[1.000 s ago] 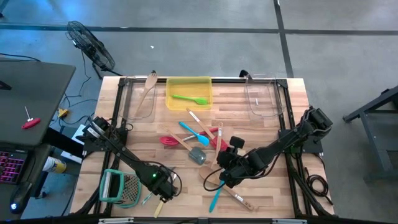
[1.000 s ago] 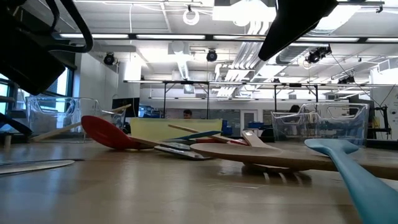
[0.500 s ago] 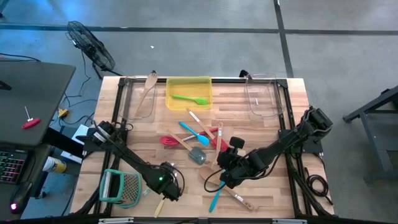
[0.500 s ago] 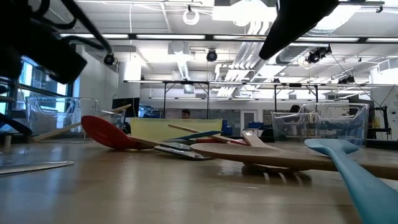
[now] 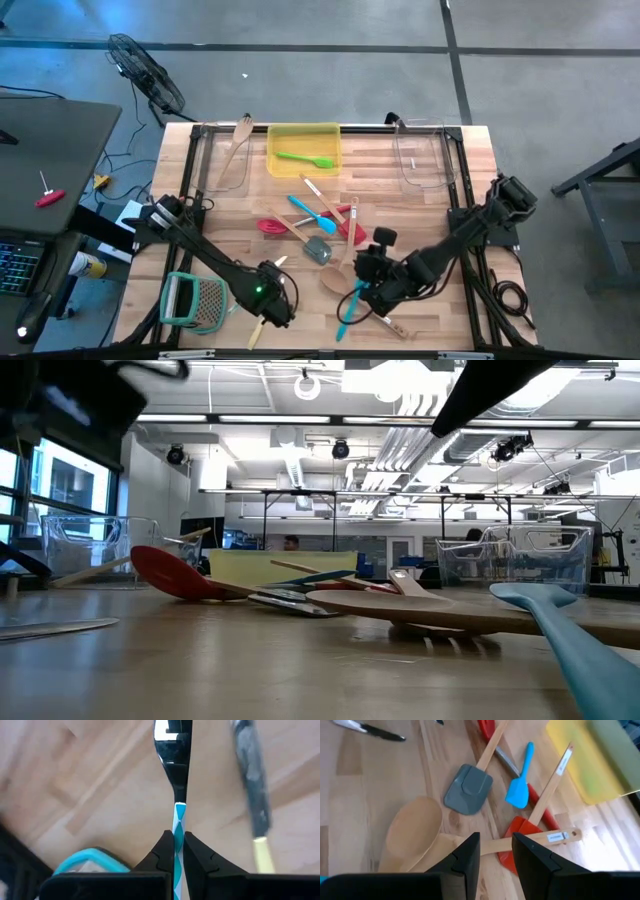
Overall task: Pick & Place Kitchen Items
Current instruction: Put the blue table knife into the right transparent bin
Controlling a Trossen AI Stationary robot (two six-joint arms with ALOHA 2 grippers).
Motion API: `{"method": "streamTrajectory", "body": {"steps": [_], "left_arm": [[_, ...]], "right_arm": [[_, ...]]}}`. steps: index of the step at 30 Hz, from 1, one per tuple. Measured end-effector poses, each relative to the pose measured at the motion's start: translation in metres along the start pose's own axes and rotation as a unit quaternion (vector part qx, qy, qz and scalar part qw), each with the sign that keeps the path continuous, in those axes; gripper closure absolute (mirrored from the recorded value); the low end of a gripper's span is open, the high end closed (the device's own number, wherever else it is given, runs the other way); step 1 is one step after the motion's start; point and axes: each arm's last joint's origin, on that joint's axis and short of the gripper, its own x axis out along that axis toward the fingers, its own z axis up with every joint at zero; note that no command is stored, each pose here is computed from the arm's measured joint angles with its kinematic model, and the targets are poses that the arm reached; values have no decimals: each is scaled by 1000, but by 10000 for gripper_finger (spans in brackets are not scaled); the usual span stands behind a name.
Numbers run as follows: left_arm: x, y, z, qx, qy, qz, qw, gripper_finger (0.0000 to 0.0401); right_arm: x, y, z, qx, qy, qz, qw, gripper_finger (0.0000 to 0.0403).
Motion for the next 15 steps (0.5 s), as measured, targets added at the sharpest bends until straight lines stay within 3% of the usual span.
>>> {"method": "streamTrajectory", "body": {"steps": [9, 12, 15], "left_arm": [[-74, 11, 13, 17, -148, 35, 988, 391], [-94, 10, 21, 48, -244, 19, 968, 391], [-116, 12, 32, 68, -340, 19, 938, 391]], "right_arm": [[-13, 7, -4, 13, -71, -51, 996, 298], [-19, 15, 1, 48, -124, -50, 990, 298], [-26, 24, 8, 44, -171, -44, 983, 298]]}}
